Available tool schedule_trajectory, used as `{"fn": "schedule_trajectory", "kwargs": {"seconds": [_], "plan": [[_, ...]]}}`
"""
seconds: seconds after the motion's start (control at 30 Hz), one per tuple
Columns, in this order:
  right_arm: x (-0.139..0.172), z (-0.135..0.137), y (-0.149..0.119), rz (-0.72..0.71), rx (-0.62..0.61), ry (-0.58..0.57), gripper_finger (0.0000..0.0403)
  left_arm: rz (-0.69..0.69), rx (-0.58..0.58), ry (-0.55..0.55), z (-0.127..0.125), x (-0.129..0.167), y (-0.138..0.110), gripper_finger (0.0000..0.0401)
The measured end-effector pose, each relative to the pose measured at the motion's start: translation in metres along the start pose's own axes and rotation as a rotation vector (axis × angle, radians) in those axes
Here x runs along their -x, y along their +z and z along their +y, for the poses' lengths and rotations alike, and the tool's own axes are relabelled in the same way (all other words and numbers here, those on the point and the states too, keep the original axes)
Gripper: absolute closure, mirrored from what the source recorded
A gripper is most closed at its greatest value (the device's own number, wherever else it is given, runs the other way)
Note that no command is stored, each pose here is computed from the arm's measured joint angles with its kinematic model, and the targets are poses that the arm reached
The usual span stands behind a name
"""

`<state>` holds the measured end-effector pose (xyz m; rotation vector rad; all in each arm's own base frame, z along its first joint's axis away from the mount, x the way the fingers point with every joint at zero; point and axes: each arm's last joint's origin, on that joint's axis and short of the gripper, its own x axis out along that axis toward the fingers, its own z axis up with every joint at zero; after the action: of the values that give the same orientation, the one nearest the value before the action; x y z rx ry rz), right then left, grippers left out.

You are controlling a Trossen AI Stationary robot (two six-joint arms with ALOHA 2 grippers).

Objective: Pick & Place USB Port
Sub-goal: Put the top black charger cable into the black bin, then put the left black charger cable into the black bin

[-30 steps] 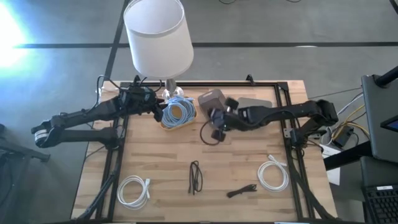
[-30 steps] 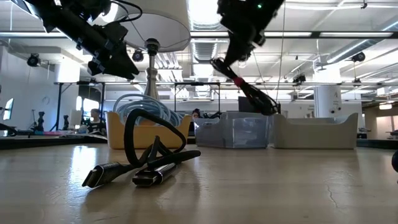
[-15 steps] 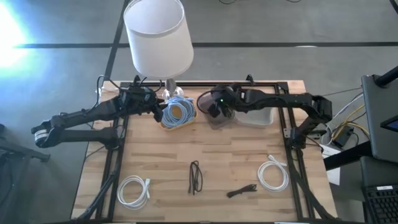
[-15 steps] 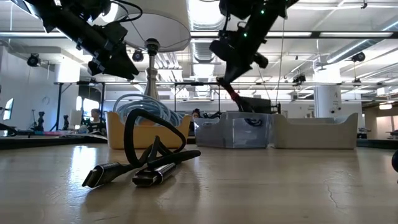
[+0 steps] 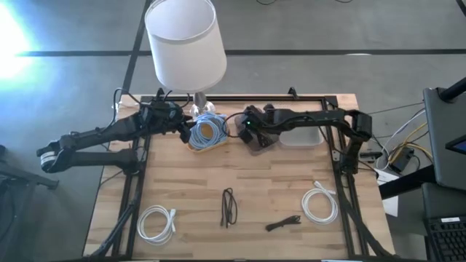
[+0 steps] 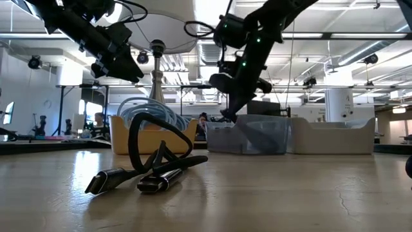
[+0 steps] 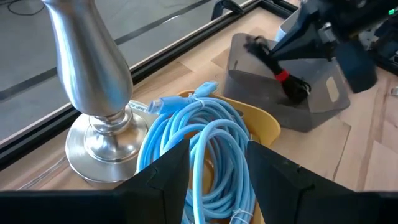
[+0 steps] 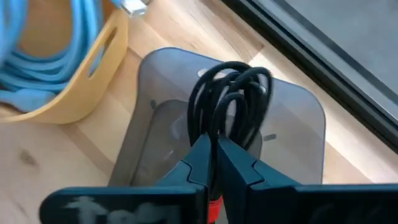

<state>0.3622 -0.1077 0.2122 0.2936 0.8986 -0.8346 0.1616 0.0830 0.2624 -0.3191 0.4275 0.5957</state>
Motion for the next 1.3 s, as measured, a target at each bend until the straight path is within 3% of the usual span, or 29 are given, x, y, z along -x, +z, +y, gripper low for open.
{"fn": "schedule_trajectory", "kwargs": {"seconds": [0.23, 0.43, 0.63, 0.8, 1.03, 1.17, 1.3], "plan": [[-0.009, 0.006, 0.003, 0.035, 0.097, 0.051, 0.0348, 0.000, 0.000, 0.000, 0.000, 0.000, 0.000, 0.0238], [0.003, 0.005, 0.009, 0.016, 0.149, 0.080, 0.0327, 0.000, -0.005, 0.000, 0.000, 0.000, 0.000, 0.0238], [0.028, 0.009, 0.011, 0.054, 0.113, 0.299, 0.0319, 0.000, -0.004, 0.000, 0.000, 0.000, 0.000, 0.0238], [0.039, 0.026, 0.001, 0.090, 0.181, 0.418, 0.0318, 0.003, -0.006, -0.014, -0.001, 0.000, 0.000, 0.0238], [0.052, 0.050, -0.021, 0.152, 0.297, 0.463, 0.0312, 0.028, -0.082, -0.228, -0.013, 0.001, -0.001, 0.0238], [0.063, 0.052, -0.030, 0.190, 0.392, 0.463, 0.0313, 0.011, -0.137, -0.382, -0.027, 0.004, -0.001, 0.0238], [0.077, 0.054, -0.039, 0.217, 0.435, 0.468, 0.0313, -0.015, -0.220, -0.462, -0.043, 0.003, -0.002, 0.0238]]}}
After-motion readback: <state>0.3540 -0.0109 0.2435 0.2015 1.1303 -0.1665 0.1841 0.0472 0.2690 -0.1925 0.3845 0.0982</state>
